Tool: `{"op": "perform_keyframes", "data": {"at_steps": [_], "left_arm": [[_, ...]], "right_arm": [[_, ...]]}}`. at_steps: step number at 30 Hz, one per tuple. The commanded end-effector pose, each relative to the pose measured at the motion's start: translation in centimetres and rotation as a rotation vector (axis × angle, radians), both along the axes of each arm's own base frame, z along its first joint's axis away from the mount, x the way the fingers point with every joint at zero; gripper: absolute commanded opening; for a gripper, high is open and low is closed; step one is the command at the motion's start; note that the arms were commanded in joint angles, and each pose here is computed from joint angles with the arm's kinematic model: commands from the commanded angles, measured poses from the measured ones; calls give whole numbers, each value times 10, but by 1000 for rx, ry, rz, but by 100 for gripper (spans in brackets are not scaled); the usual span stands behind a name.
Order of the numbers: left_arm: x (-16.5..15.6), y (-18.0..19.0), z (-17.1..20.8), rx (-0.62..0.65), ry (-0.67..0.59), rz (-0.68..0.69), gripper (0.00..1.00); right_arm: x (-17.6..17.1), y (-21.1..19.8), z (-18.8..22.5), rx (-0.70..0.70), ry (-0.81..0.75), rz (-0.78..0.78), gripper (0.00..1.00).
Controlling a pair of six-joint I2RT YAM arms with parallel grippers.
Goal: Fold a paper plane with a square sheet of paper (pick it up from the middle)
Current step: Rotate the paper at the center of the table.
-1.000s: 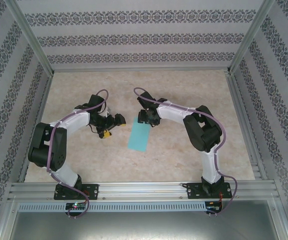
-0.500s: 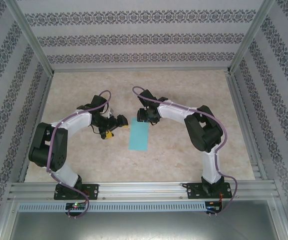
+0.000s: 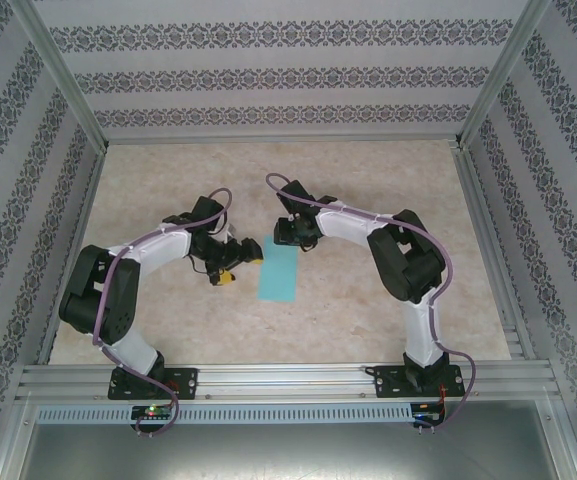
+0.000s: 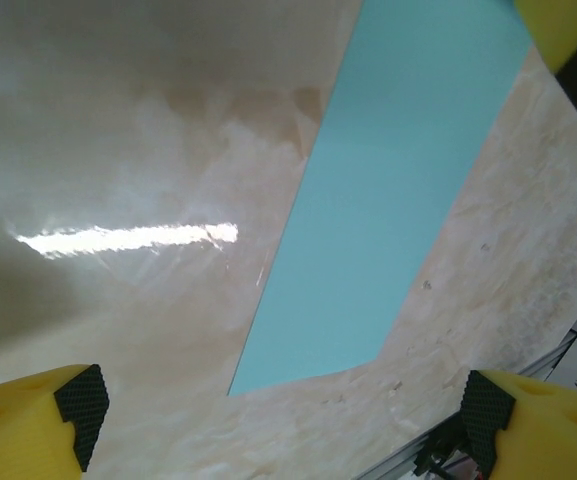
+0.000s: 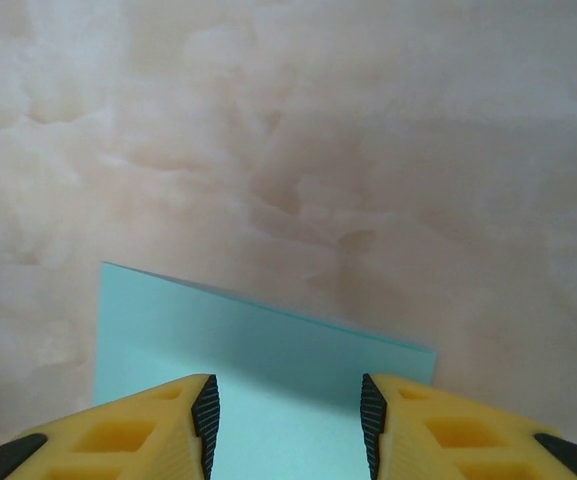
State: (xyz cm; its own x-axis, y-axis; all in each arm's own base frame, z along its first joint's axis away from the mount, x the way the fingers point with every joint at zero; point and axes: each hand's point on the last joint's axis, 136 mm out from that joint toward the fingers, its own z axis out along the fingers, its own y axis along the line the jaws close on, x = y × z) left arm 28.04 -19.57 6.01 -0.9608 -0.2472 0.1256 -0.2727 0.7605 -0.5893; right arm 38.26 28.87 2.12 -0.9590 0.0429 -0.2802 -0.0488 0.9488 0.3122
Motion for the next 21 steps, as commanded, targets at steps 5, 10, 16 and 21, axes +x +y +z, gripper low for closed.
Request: {"op": "perform_keyframes", "data": {"at_steps": [5,10,16,21], "left_arm": [[-15,-19,2,-41,43,4,86],[-24,-26,-2,-44,68,0,71],[-25,-34,-7,-50,83,-15,52],[-23,-36,-10,-28,86,-24,51]], "right_arm": [[-5,-21,-32,-3,85,-72,42],[-8,-26,-42,3,115,-101,41],[-11,-28,-44,2,126,-105,37],[-9,-19,-35,46,112,-73,37]]}}
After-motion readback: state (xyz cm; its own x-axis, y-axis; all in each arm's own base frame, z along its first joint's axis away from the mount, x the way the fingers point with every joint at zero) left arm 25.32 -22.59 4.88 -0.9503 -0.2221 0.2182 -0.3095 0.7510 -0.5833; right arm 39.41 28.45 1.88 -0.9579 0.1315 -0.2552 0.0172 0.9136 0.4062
